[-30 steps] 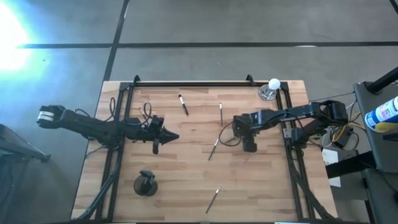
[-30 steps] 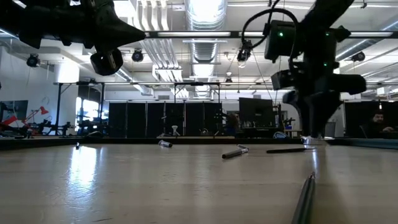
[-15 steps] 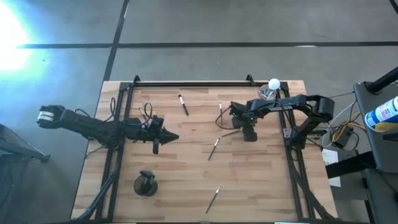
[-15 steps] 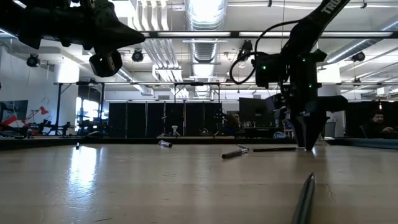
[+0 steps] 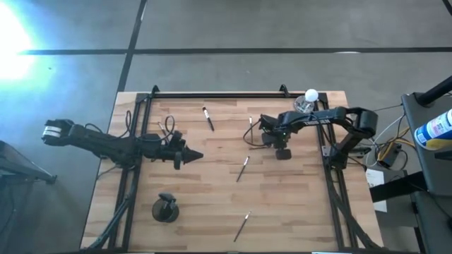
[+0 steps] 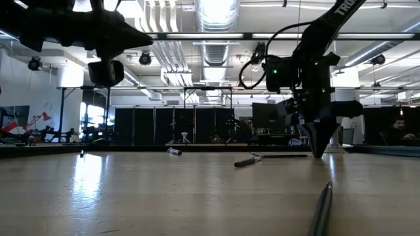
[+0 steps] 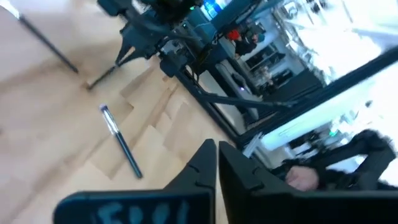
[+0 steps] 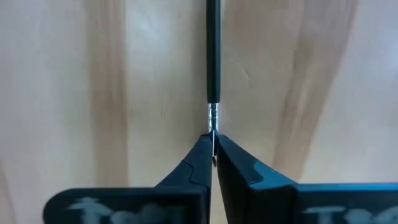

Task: Pick & Place Makeup Brushes
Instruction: Put the liner brush into the holder

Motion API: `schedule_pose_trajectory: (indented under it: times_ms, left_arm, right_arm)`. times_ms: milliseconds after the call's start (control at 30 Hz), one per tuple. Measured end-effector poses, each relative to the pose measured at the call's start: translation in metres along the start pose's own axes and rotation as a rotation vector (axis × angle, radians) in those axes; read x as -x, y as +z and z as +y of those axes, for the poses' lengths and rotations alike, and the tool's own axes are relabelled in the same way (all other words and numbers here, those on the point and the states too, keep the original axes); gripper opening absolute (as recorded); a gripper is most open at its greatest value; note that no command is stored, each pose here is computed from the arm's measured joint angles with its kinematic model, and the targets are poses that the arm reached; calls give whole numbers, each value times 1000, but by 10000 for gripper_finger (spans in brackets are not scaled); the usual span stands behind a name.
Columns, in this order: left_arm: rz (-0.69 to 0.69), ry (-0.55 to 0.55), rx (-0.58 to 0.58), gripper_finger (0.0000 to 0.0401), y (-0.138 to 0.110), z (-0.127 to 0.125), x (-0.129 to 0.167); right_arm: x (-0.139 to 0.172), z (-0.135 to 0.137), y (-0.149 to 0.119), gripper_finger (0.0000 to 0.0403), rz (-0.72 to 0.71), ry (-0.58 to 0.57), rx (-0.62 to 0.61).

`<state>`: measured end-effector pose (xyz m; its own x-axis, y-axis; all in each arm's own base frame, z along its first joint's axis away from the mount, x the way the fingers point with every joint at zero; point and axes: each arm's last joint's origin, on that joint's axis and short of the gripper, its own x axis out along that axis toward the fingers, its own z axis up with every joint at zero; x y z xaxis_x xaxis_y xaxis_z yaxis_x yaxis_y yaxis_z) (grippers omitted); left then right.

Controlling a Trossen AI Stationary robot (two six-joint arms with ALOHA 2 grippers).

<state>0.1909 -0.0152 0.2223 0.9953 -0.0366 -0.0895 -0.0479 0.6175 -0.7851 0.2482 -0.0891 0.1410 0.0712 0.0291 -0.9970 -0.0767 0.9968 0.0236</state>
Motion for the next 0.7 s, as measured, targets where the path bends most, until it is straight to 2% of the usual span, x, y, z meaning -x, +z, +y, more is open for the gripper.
schedule_pose_trajectory:
  times_ms: [133,367,600,700]
  left_arm:
    - [45,-7,135,47,-2,1,0]
    - [125,29,310,123,-3,0,-1]
    - [157,-10,491,153,4,-12,-3]
    - [161,-13,524,155,8,-17,-4]
  right_arm:
    - [17,7,2,10,-60,-16,-2]
    - [64,32,16,9,-169,-128,64]
    - [118,76,45,9,-248,-319,269]
    - [137,95,64,9,-281,-415,377]
